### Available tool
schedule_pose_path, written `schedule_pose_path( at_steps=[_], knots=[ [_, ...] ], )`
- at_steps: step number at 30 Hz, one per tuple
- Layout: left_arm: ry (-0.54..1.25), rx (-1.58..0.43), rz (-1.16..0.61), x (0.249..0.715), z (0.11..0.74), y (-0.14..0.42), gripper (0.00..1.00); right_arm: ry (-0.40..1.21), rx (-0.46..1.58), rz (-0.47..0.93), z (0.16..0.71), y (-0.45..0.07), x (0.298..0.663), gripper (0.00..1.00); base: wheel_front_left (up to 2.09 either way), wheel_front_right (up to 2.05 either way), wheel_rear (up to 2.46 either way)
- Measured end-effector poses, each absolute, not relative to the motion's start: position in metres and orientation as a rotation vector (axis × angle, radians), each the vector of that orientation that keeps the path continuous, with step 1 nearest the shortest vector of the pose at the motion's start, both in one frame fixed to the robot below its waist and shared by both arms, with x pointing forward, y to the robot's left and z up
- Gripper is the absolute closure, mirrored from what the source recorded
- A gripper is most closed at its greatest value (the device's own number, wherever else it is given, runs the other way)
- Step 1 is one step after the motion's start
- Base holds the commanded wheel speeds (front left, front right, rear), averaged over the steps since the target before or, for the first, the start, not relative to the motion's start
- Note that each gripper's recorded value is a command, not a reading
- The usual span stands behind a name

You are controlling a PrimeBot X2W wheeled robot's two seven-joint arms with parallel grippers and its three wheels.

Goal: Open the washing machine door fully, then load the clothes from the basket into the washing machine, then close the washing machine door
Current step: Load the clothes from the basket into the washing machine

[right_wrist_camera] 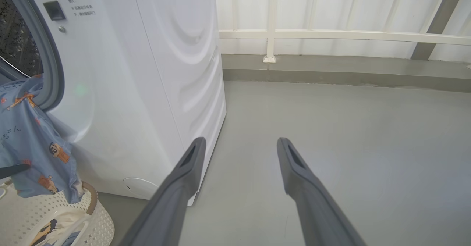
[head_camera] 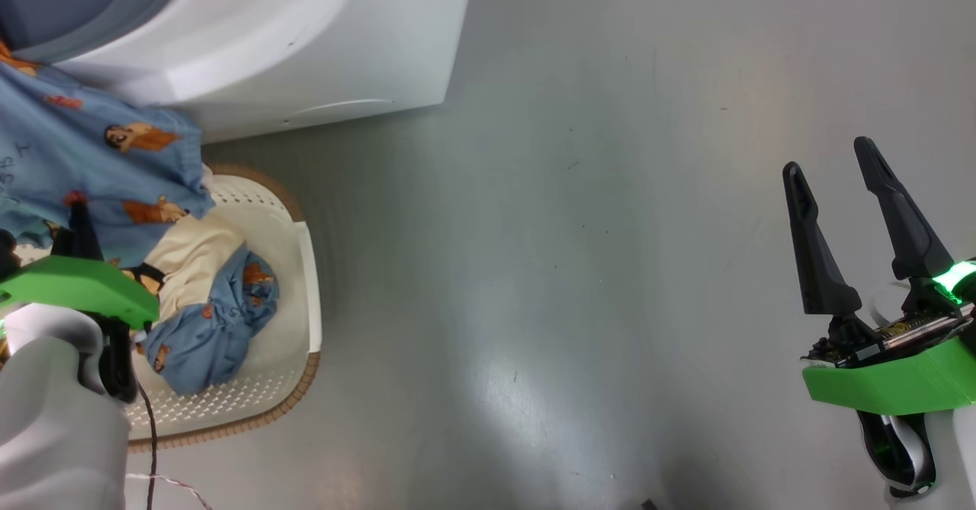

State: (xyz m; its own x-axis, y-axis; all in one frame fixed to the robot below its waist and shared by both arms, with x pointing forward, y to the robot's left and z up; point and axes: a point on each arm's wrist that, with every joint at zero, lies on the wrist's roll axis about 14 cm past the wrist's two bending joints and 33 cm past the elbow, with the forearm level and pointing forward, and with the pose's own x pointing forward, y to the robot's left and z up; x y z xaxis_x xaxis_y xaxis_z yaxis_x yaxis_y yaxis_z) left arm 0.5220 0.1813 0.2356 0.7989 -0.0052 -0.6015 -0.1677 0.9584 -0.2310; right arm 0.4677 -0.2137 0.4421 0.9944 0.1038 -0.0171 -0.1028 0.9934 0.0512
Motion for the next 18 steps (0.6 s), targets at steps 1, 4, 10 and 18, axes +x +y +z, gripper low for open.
schedule_pose_path(
  at_steps=[1, 4, 10, 18],
  knots=[
    [0.643, -0.281, 0.086, 0.521, 0.236, 0.182, 1.0, 0.019, 0.051, 0.105, 0.443, -0.213, 0.468, 0.0, 0.0, 0.0, 0.0],
    [0.644, -0.282, 0.07, 0.519, 0.239, 0.181, 1.0, 0.011, 0.053, 0.107, 0.445, -0.212, 0.468, 0.0, 0.0, 0.0, 0.0],
    [0.668, -0.253, 0.023, 0.517, 0.249, 0.185, 1.0, -0.012, 0.052, 0.103, 0.454, -0.214, 0.468, 0.0, 0.0, 0.0, 0.0],
    [0.6, -0.182, -0.063, 0.543, 0.298, 0.197, 1.0, -0.007, 0.063, 0.112, 0.457, -0.209, 0.457, 0.0, 0.0, 0.0, 0.0]
  ],
)
